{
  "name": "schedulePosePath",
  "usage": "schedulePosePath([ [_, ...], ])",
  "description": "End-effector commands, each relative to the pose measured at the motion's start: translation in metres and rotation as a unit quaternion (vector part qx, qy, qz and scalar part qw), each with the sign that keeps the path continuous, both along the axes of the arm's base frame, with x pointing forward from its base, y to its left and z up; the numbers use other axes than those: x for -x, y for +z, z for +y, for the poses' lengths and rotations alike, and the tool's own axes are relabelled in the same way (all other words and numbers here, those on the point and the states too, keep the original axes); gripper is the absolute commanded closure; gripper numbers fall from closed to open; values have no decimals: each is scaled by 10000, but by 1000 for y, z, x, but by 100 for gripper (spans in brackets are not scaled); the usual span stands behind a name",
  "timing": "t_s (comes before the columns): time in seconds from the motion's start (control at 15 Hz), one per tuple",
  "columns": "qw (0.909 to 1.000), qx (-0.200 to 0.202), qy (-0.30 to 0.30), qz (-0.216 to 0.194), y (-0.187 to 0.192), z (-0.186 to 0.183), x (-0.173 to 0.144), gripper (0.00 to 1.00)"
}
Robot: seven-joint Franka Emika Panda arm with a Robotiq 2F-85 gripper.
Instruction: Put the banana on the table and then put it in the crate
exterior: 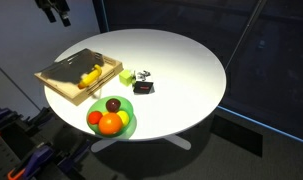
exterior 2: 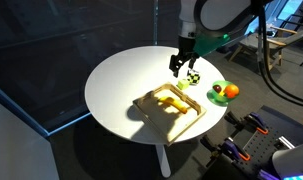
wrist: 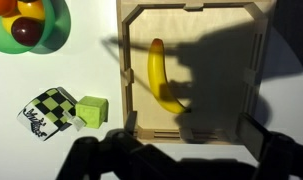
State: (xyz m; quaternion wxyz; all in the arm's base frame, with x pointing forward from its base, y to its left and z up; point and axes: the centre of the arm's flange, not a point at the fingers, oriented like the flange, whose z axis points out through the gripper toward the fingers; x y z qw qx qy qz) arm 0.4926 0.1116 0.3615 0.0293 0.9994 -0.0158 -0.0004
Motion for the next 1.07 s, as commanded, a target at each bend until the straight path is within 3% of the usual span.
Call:
schedulePosePath([
  [0.0,10000,-15,19,47,14,-2,10,0],
  [1.0,10000,19,64,22,7,2,4,0],
])
